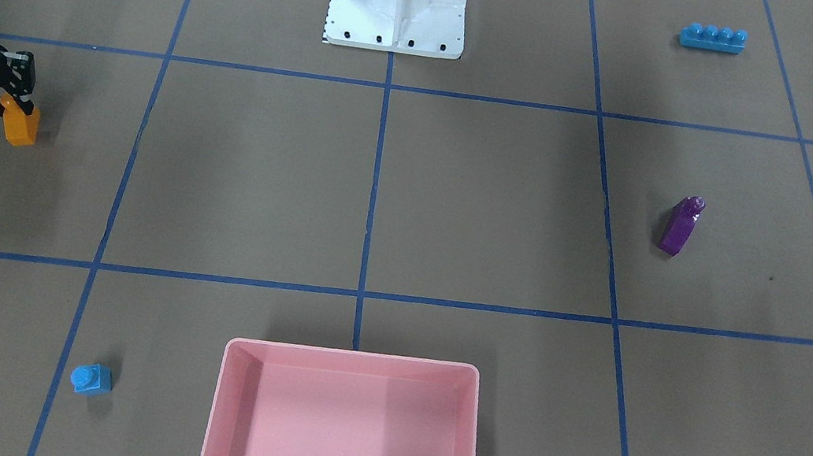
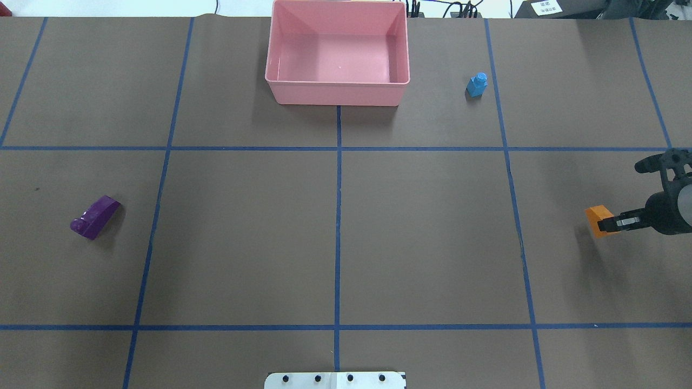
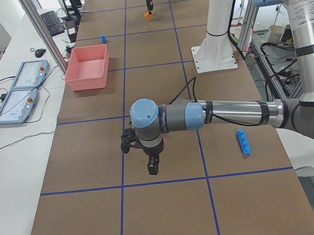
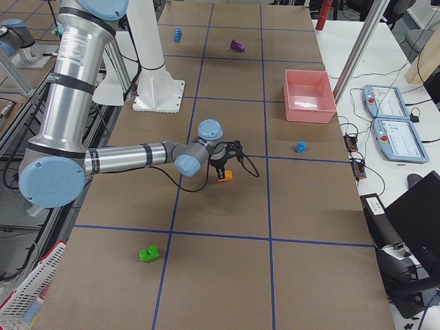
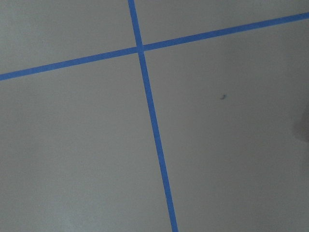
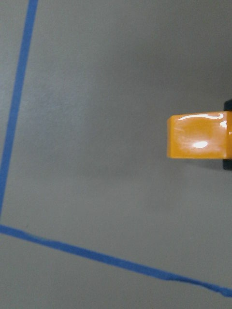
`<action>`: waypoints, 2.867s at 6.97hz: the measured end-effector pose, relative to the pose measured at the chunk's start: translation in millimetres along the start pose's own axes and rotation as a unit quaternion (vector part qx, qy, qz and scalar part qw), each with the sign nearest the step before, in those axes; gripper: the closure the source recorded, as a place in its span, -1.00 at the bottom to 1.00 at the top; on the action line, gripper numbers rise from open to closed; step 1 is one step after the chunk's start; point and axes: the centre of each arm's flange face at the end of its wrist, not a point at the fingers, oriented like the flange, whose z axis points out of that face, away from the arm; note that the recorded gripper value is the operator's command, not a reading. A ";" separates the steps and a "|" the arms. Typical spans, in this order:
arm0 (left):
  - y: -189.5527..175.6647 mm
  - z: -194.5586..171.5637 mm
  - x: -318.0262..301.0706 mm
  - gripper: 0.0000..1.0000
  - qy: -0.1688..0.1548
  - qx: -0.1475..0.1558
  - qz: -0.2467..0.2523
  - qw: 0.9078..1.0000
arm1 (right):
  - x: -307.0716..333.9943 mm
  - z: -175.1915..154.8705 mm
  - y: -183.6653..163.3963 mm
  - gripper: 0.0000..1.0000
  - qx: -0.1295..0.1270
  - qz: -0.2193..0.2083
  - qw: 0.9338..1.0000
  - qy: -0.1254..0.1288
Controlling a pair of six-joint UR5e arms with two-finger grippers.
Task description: Put all blocks into box
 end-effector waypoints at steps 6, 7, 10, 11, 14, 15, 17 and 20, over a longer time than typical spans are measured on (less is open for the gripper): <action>-0.2 -0.9 1.0 -1.00 0.001 0.001 0.000 1.000 | -241.5 -60.4 -271.9 1.00 -0.022 0.054 0.998 0.027; -0.1 -0.7 0.9 -1.00 0.001 0.001 0.000 1.000 | -282.1 -59.8 -319.7 1.00 -0.028 0.063 0.997 0.033; 0.4 0.5 -0.3 -1.00 0.001 0.000 -0.001 1.000 | -350.4 -39.1 -421.6 1.00 -0.045 0.083 0.994 0.054; 0.1 0.4 -0.1 -1.00 0.001 0.000 -0.001 1.000 | -352.9 -19.7 -443.1 1.00 -0.038 0.088 0.994 0.049; -0.3 -0.1 0.5 -1.00 0.001 0.000 0.000 1.000 | -342.4 36.4 -482.2 1.00 -0.014 0.104 0.993 0.045; -0.6 -0.5 0.9 -1.00 0.001 0.001 0.000 1.000 | -333.1 50.3 -484.0 1.00 -0.010 0.103 0.994 0.046; -0.9 -1.2 1.4 -1.00 0.001 0.001 0.001 1.000 | -327.5 59.4 -484.1 -1.00 -0.007 0.103 0.994 0.046; -1.0 -1.8 1.8 -1.00 0.000 0.002 0.001 1.000 | -327.7 60.8 -483.7 -1.00 -0.006 0.101 0.994 0.046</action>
